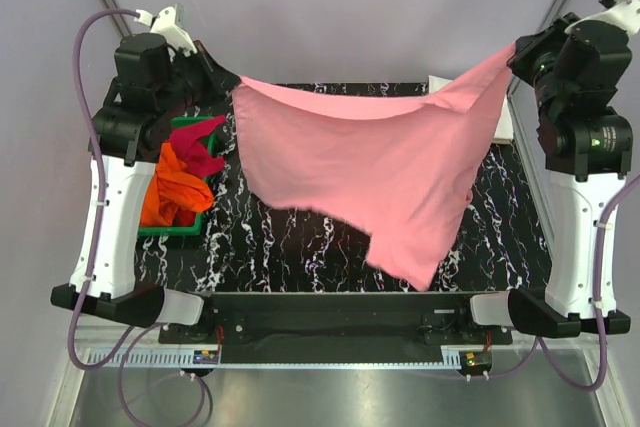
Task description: Fold and stack the t-shirts
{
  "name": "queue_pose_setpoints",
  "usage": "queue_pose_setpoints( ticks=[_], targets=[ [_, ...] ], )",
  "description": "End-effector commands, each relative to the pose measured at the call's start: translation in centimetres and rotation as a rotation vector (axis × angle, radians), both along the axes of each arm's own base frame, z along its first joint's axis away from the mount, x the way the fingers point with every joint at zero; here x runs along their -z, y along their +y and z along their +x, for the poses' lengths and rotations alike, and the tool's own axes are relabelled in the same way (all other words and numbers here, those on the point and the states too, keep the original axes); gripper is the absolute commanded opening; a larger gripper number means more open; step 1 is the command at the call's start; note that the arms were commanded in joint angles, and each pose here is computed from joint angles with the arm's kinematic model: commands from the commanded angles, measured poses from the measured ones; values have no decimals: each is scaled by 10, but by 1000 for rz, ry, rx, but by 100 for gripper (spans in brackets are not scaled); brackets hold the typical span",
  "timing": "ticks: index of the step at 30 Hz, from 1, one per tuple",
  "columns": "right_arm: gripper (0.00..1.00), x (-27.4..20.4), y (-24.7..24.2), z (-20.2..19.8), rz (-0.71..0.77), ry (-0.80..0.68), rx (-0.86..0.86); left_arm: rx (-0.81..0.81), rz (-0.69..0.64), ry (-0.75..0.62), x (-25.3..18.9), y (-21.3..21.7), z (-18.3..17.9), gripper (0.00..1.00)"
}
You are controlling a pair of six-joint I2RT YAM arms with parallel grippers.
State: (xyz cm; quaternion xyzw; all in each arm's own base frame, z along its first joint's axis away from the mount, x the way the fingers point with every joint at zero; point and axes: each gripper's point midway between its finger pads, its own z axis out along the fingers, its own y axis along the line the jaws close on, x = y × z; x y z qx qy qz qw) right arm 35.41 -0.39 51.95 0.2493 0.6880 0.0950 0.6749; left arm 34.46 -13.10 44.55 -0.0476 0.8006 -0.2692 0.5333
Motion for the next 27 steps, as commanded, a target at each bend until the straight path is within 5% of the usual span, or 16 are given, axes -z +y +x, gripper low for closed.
queue_pose_setpoints(
  ticks=[1, 10, 23, 27],
  targets=[
    [0, -66, -17, -27, -53, -194, 73, 20, -22, -104, -35, 1, -1, 0],
    [0, -77, -37, -92, -59, -251, 167, 155, -104, -169, -61, -10, -62, 0],
    [0, -118, -48, -246, 7, -511, 181, 250, -230, -366, -103, -5, -175, 0],
    [0, -121, -56, -244, -19, -499, 225, 246, -223, -384, -107, -3, -177, 0]
  ],
)
